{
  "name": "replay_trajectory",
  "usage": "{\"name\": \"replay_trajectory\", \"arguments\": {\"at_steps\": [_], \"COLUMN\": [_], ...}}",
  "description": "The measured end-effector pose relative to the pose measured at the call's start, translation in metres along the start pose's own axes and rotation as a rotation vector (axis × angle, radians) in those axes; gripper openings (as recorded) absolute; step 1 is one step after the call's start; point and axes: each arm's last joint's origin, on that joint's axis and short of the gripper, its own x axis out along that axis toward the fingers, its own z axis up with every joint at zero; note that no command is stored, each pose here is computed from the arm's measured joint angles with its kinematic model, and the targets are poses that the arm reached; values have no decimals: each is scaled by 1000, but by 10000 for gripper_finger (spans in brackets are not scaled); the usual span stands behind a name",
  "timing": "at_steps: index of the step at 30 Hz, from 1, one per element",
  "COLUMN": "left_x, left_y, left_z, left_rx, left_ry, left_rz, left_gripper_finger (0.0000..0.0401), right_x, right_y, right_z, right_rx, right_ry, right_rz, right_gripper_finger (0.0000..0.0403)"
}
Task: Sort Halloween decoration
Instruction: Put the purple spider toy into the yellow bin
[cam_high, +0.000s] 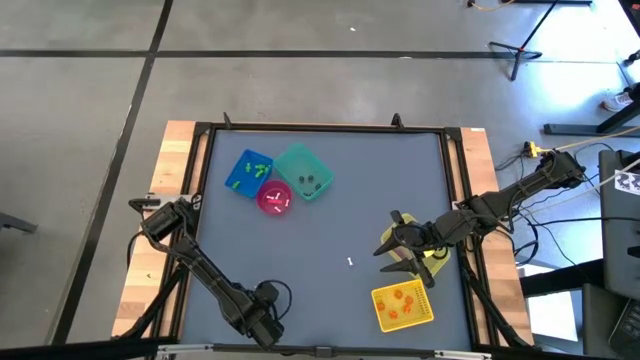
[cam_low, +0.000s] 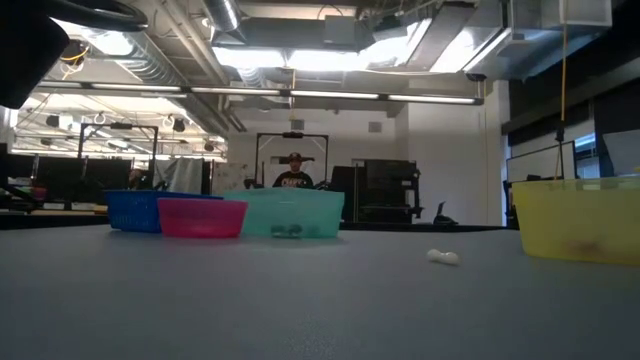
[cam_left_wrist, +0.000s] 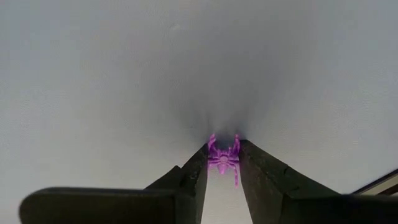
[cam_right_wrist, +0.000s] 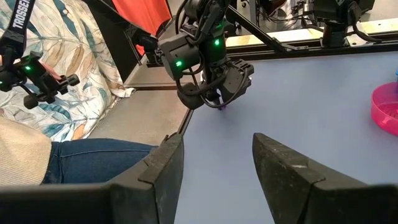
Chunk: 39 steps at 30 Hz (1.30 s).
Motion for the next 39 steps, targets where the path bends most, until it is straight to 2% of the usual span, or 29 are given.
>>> {"name": "replay_trajectory", "arguments": {"at_steps": [39], "left_x": [-6], "left_y": [1], "left_z": [2], "left_rx": [-3], "left_ry": [-9], "left_rz": [-12], "left_gripper_finger": [80], "right_x": [0], "right_y": [0], "right_z": [0], "right_rx": [0], "right_ry": [0], "right_rz": [0], "right_gripper_finger": [189]}}
